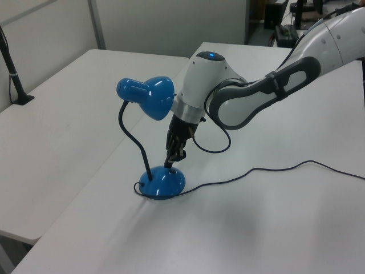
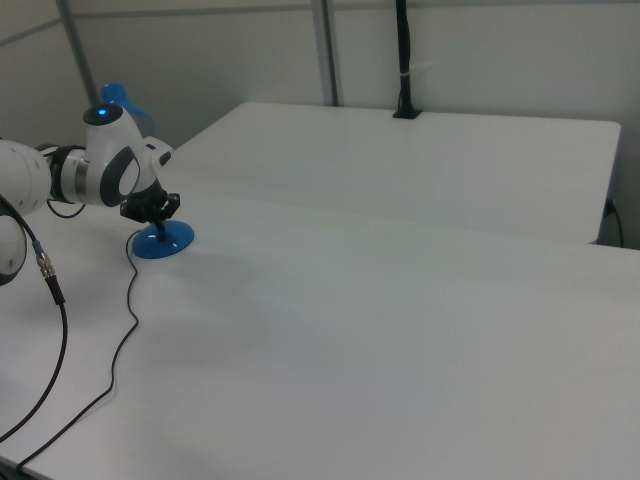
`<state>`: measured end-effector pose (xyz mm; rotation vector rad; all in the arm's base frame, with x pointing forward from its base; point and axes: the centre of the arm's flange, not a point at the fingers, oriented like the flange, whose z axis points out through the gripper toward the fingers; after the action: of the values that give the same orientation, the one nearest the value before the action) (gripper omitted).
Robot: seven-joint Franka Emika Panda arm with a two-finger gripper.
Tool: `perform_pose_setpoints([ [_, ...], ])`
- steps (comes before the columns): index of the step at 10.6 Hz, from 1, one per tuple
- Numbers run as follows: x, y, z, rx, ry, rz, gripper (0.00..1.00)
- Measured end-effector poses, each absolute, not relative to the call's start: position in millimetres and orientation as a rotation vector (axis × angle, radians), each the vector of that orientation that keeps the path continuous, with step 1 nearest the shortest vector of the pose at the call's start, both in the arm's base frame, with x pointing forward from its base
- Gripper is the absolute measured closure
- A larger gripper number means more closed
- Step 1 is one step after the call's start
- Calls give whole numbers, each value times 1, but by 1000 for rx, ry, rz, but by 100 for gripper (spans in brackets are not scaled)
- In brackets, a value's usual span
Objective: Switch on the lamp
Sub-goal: 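Lower the closed gripper and press down on the base switch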
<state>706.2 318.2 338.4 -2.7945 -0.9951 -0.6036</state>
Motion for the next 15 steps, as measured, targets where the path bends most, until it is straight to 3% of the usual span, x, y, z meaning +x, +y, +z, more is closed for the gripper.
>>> perform_pose_setpoints([
  [11, 700, 333, 331, -2791, -1037, -592, 99],
  [15, 700, 333, 349, -2784, -1038, -631, 99],
])
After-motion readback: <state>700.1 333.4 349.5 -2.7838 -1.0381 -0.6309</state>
